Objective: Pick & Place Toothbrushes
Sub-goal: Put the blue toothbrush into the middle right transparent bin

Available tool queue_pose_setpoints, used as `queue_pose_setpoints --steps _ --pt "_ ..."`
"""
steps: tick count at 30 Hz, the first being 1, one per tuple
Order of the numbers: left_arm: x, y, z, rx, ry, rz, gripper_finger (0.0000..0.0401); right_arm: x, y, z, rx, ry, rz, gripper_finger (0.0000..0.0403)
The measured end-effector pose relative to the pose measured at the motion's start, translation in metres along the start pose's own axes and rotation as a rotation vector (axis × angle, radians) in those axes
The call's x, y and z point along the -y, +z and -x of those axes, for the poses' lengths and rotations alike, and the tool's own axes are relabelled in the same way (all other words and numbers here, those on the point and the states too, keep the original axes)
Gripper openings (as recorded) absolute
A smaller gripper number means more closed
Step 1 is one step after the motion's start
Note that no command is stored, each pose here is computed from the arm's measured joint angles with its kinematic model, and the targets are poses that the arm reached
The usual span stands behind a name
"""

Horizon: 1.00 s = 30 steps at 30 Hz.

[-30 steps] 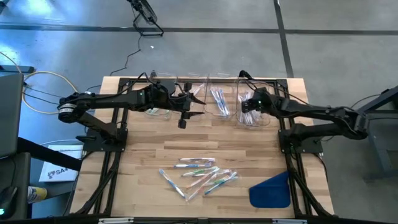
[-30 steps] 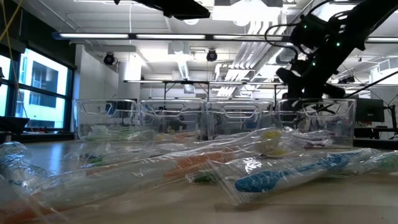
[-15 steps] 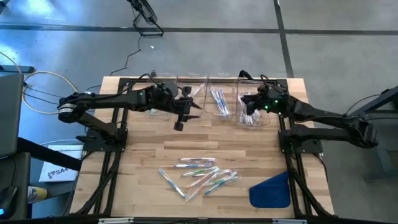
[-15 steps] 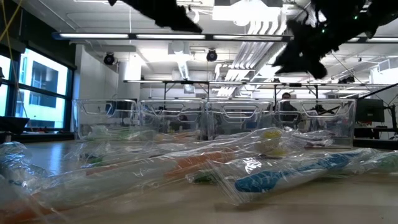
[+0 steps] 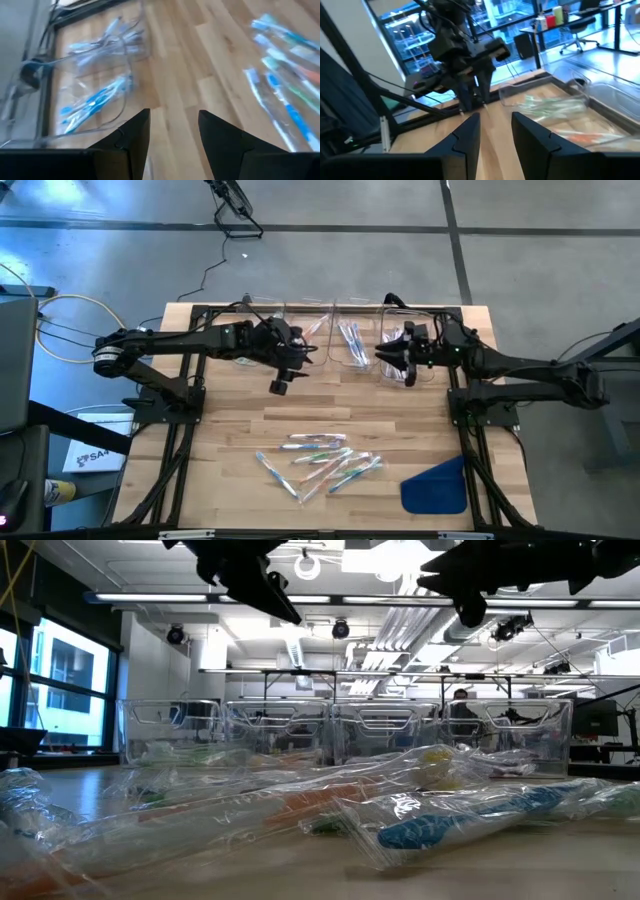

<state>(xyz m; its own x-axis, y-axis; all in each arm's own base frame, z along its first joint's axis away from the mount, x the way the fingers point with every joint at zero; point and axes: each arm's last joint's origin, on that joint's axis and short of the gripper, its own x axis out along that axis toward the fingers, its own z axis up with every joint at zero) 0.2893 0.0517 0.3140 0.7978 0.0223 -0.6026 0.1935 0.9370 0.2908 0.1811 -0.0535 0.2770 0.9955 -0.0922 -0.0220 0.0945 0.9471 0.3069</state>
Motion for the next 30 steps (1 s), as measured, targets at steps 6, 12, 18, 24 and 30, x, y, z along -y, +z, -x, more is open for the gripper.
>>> queue_pose_setpoints --steps 6,12,18,24,30 --pt "-0.003 -0.001 0.000 -0.037 0.080 0.006 0.0163 -0.001 -0.008 -0.007 -0.037 -0.023 -0.010 0.0104" --pt "0.000 0.000 0.000 -0.033 0.068 -0.010 0.0163 -0.012 -0.021 -0.019 -0.085 -0.051 -0.057 0.0104" --pt "0.016 0.006 -0.002 -0.032 0.014 -0.119 0.0163 -0.038 -0.033 -0.029 -0.065 -0.055 -0.075 0.0104" --pt "0.039 0.013 -0.003 -0.023 -0.058 -0.228 0.0163 -0.061 -0.041 -0.033 -0.019 -0.055 -0.073 0.0104" --pt "0.079 0.002 0.003 -0.194 -0.259 -0.381 0.0163 -0.075 -0.050 -0.035 -0.025 -0.075 -0.067 0.0104"
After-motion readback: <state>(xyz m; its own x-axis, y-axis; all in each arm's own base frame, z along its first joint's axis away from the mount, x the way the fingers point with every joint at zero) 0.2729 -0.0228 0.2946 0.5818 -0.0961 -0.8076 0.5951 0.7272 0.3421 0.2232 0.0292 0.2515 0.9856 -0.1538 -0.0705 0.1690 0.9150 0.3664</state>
